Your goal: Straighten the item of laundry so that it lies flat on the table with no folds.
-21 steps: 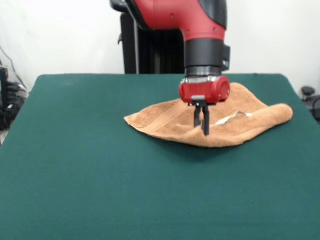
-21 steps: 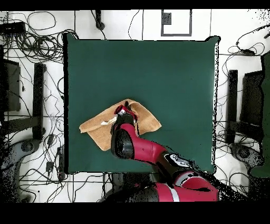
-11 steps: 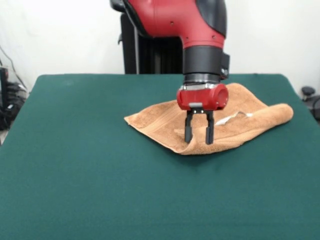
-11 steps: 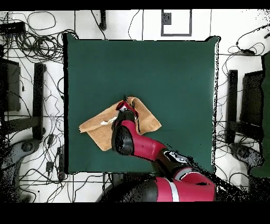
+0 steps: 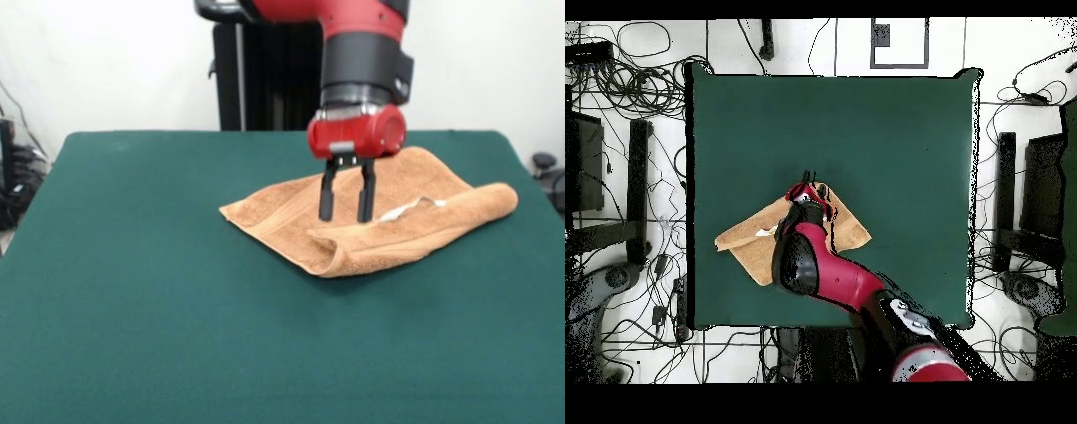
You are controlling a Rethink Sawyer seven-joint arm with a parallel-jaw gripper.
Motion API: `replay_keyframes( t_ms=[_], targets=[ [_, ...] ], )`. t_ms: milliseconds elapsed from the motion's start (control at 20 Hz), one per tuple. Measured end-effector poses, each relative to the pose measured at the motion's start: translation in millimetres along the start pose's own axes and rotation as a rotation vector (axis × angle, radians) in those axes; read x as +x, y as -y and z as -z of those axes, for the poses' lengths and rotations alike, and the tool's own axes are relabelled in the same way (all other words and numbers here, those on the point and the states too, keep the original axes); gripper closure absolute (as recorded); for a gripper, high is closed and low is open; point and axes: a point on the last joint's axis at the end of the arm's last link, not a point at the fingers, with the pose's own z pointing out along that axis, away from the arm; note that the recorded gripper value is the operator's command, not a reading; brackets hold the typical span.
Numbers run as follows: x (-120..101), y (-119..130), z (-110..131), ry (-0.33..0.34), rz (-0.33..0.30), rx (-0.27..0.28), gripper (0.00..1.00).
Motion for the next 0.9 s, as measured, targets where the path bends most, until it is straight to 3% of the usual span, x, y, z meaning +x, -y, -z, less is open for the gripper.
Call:
replay_keyframes(
  t_ms=[400, 900],
  targets=[
    [-9.6, -0.6, 30.4, -0.033, -0.001, 0.02, 0.0],
    [16.0, 10.4, 38.8, -0.113, -0.035, 0.025, 0.0]
  ],
)
